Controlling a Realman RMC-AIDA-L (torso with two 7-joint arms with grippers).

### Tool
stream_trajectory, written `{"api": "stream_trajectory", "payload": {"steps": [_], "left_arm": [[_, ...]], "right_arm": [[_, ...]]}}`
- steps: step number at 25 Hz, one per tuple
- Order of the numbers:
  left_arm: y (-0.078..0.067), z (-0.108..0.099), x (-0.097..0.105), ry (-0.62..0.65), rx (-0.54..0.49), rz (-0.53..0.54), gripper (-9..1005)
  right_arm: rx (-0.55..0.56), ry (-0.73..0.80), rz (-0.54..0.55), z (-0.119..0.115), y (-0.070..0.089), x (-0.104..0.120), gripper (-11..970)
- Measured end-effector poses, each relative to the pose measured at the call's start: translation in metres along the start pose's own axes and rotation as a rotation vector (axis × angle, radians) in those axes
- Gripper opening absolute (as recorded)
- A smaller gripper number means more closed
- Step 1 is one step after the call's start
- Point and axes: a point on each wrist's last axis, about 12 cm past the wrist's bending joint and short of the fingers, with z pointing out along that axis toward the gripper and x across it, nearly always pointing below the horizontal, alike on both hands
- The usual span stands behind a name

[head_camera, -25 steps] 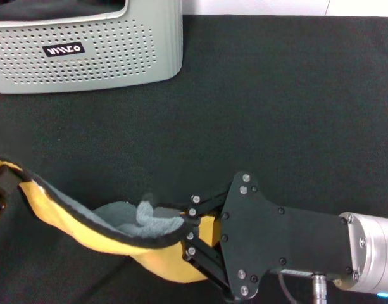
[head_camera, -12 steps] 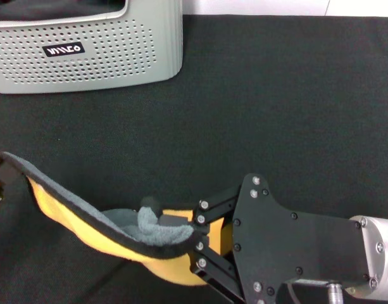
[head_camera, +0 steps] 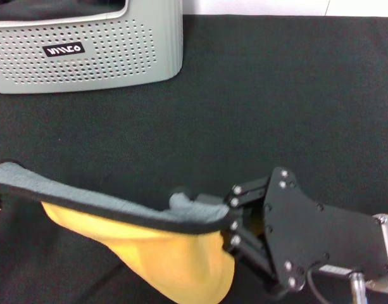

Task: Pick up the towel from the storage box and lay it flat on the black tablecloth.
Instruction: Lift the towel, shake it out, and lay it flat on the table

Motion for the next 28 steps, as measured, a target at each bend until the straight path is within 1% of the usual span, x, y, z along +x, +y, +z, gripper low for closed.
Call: {"api": "stream_trajectory", "payload": {"steps": [3, 8, 11, 19, 21, 22, 28], "left_arm": [[0.002, 0.007, 0.004, 0.013, 0.0, 0.009, 29], [0.007, 0.038, 0.01, 0.042, 0.048, 0.037, 29], [0.009, 0.053, 0.011, 0.046, 0.075, 0.052, 29], [0.014, 0.08, 0.007, 0.014, 0.128, 0.076, 30], [0.015, 0.089, 0.008, 0.011, 0.142, 0.079, 30], [0.016, 0.094, 0.008, 0.012, 0.145, 0.082, 30], [0.023, 0.127, 0.012, 0.032, 0.151, 0.096, 30]], "right_arm": [[0.073, -0.006, 0.013, -0.011, -0.004, 0.003, 19], [0.212, 0.002, 0.025, -0.038, -0.013, 0.006, 19], [0.248, 0.003, 0.02, -0.045, -0.017, 0.005, 19], [0.363, -0.003, -0.016, -0.067, -0.03, -0.002, 20], [0.378, -0.002, -0.016, -0.07, -0.031, -0.002, 20], [0.409, 0.002, -0.016, -0.077, -0.033, -0.002, 20], [0.48, 0.012, -0.02, -0.09, -0.042, -0.002, 20]]}}
